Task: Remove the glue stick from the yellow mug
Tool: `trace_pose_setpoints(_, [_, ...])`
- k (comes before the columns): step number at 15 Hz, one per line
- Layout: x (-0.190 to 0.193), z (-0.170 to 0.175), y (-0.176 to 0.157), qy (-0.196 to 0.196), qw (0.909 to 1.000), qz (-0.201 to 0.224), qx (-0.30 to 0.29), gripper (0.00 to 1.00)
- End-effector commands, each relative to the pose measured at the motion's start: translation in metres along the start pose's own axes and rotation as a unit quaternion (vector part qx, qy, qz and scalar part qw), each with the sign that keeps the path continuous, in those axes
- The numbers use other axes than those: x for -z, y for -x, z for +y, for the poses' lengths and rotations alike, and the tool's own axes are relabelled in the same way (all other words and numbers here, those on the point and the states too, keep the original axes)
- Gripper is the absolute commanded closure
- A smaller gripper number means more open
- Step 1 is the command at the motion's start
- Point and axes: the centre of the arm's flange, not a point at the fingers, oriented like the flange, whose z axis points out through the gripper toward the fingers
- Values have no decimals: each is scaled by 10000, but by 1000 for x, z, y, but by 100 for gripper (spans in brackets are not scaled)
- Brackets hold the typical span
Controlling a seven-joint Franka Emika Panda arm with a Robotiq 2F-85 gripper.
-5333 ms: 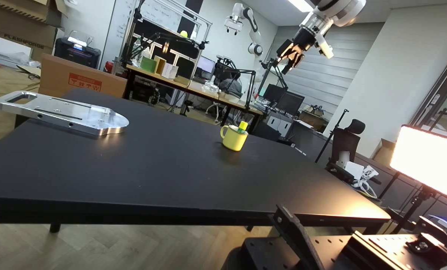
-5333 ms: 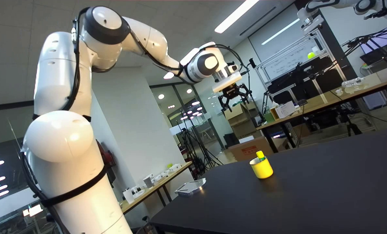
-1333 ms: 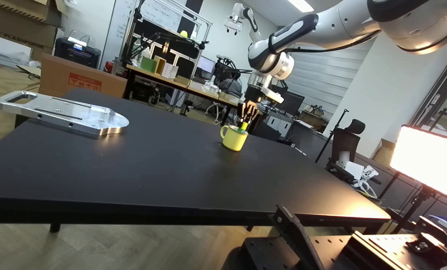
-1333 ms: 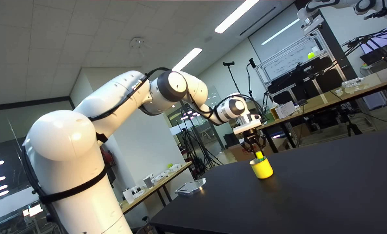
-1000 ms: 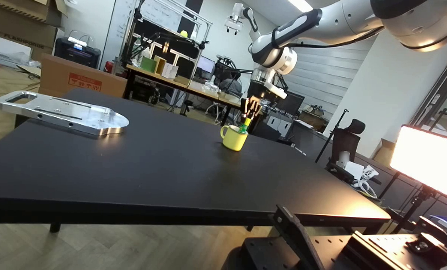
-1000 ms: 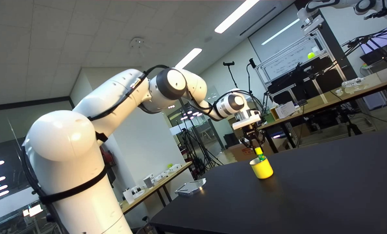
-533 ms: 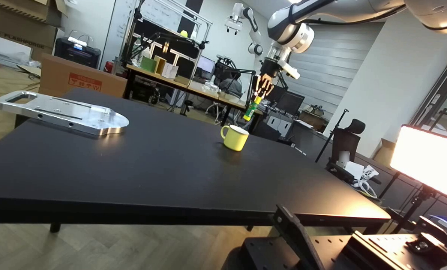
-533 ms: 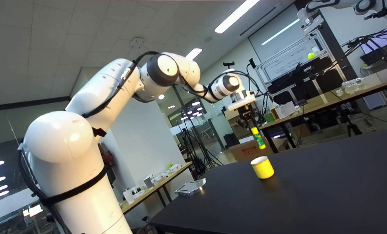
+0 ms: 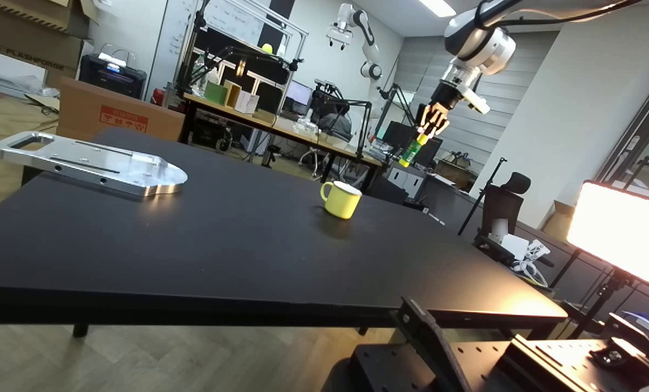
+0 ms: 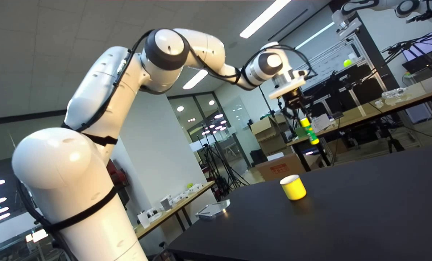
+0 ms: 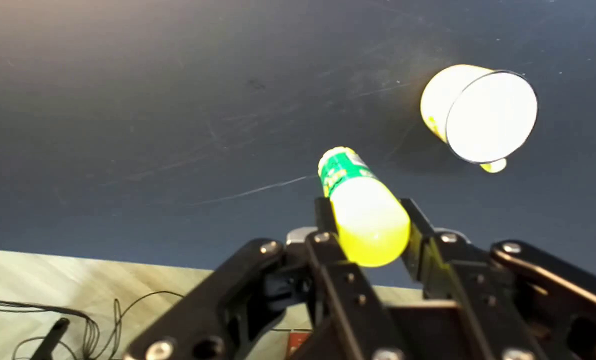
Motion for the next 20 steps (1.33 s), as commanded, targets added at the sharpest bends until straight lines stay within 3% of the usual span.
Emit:
trace_pose_setpoints(1, [20, 72, 62, 18, 9981, 151, -597, 91])
trace_pose_setpoints(4, [14, 130, 101, 145, 9948, 48, -1011, 91])
trace_pose_setpoints(7, [-13, 165, 127, 217, 9912, -241, -1285, 91])
trace_pose_setpoints(15, [-106, 191, 153, 199, 9876, -752, -1361, 91])
trace_pose_setpoints(20, [-141, 214, 170, 370, 9853, -989, -1346, 91])
